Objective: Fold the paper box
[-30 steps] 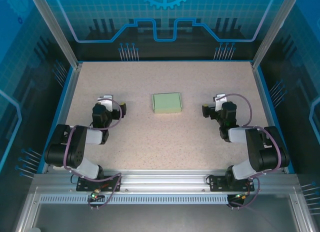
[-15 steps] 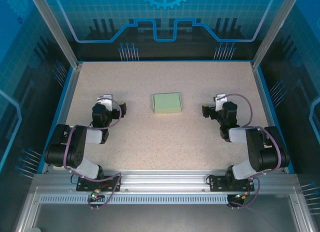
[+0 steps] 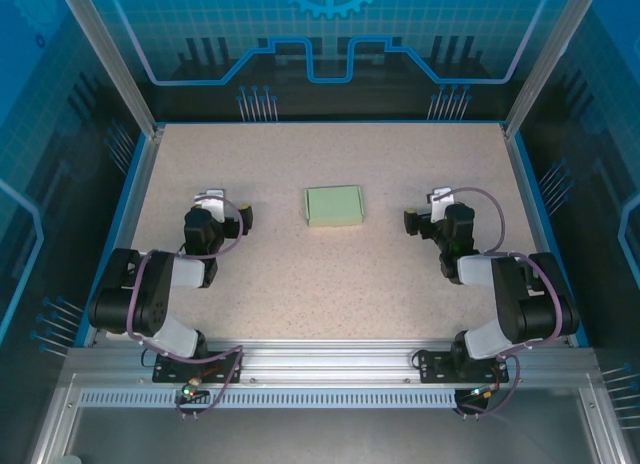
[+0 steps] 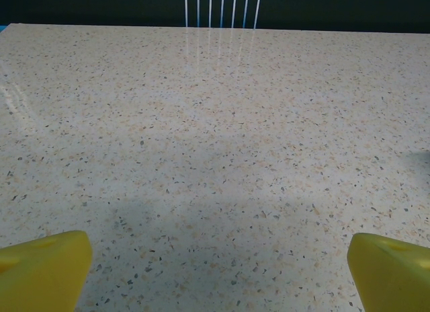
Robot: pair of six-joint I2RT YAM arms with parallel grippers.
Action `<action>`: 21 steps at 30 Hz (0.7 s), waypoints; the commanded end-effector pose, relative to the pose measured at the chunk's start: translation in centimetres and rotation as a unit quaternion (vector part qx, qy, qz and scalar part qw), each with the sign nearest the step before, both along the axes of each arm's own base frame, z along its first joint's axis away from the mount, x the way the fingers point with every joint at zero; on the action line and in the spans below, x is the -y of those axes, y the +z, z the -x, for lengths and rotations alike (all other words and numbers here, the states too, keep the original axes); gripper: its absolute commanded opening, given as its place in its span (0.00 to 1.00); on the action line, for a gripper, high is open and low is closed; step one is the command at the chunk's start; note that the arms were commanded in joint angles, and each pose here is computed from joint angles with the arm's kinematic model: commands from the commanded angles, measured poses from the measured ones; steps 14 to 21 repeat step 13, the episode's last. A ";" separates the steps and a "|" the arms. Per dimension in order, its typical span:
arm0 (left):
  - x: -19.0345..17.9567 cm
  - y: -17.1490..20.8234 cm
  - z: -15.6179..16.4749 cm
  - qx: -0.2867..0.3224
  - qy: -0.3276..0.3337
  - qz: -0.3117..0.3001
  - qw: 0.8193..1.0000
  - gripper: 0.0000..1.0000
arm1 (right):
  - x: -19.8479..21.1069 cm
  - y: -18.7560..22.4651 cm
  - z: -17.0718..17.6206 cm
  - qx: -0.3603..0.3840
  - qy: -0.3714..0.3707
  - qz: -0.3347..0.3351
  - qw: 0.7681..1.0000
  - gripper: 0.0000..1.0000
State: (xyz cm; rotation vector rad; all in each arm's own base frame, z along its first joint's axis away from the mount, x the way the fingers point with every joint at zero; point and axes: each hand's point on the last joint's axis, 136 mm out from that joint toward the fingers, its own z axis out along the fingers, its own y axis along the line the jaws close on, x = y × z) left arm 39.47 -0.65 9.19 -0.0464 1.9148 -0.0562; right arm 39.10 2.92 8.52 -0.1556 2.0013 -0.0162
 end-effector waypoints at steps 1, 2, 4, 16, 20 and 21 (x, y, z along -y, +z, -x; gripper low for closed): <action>0.0 0.3 -0.3 0.005 0.003 0.003 1.000 0.99 | 0.1 0.8 -0.6 0.017 -0.002 -0.010 1.000 1.00; 0.0 0.3 -0.3 0.005 0.003 0.003 1.000 0.99 | 0.1 0.8 -0.6 0.017 -0.002 -0.010 1.000 1.00; 0.0 0.4 -0.3 0.006 0.003 0.003 1.000 0.99 | 0.2 0.9 -0.6 0.017 -0.002 -0.011 1.000 1.00; 0.0 0.3 -0.3 0.006 0.003 0.002 1.000 0.99 | 0.1 0.8 -0.6 0.016 0.001 -0.011 1.000 1.00; 0.0 0.3 -0.3 0.006 0.003 0.002 1.000 0.99 | 0.1 0.8 -0.6 0.016 0.001 -0.011 1.000 1.00; 0.0 0.3 -0.3 0.006 0.003 0.002 1.000 0.99 | 0.1 0.8 -0.6 0.016 0.001 -0.011 1.000 1.00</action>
